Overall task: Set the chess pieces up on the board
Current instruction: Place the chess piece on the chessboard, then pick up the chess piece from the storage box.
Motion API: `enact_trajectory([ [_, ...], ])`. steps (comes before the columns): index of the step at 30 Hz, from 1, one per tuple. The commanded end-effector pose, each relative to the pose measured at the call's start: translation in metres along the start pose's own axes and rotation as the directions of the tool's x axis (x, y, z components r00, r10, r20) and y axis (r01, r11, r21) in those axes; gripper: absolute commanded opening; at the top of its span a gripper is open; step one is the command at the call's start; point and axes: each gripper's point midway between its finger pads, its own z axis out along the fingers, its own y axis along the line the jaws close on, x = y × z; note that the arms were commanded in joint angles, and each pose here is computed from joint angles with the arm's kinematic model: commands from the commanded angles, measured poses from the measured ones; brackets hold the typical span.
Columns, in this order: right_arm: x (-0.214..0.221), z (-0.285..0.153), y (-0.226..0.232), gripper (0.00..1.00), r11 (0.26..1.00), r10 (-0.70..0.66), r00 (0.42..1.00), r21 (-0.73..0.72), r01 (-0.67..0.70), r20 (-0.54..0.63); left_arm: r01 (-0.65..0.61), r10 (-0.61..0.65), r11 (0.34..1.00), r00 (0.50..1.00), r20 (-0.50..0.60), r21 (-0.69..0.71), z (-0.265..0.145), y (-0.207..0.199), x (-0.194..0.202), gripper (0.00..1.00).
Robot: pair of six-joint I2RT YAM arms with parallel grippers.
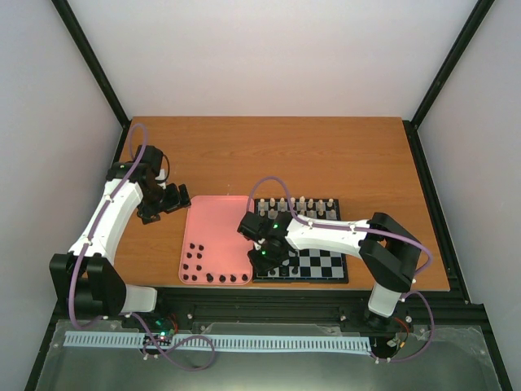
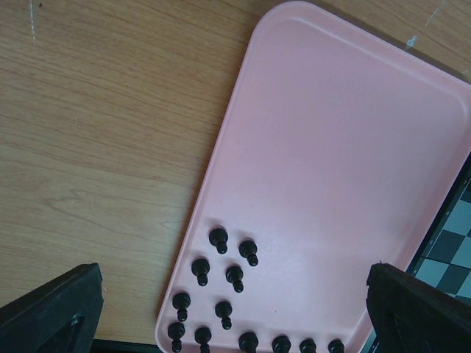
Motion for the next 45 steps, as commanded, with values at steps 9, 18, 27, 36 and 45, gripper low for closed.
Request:
enact_trajectory([
  [9,-0.014,-0.02,0.004,0.33,1.0,-0.016,0.998,0.006,0.016,0.056,-0.011,0.011,1.0,0.999,0.03,0.021,-0.007,-0.003,-0.007,1.0],
  [18,-0.036,-0.048,0.022,0.45,0.998,-0.056,0.991,-0.012,0.058,0.122,-0.014,0.013,1.0,0.999,0.029,0.028,-0.007,-0.004,-0.006,1.0],
  [27,-0.047,-0.043,0.076,0.49,0.977,-0.194,0.975,-0.063,0.201,0.107,-0.014,0.013,0.999,1.0,0.028,0.03,-0.008,-0.005,-0.006,1.0],
  [36,-0.035,-0.032,0.089,0.47,0.973,-0.218,0.973,-0.063,0.223,0.079,-0.012,0.011,0.999,1.0,0.028,0.036,-0.008,-0.004,-0.002,1.0],
  [45,-0.043,-0.034,0.12,0.48,0.94,-0.328,0.941,-0.074,0.334,0.085,-0.01,0.009,0.999,1.0,0.026,0.034,-0.006,-0.003,-0.001,1.0],
])
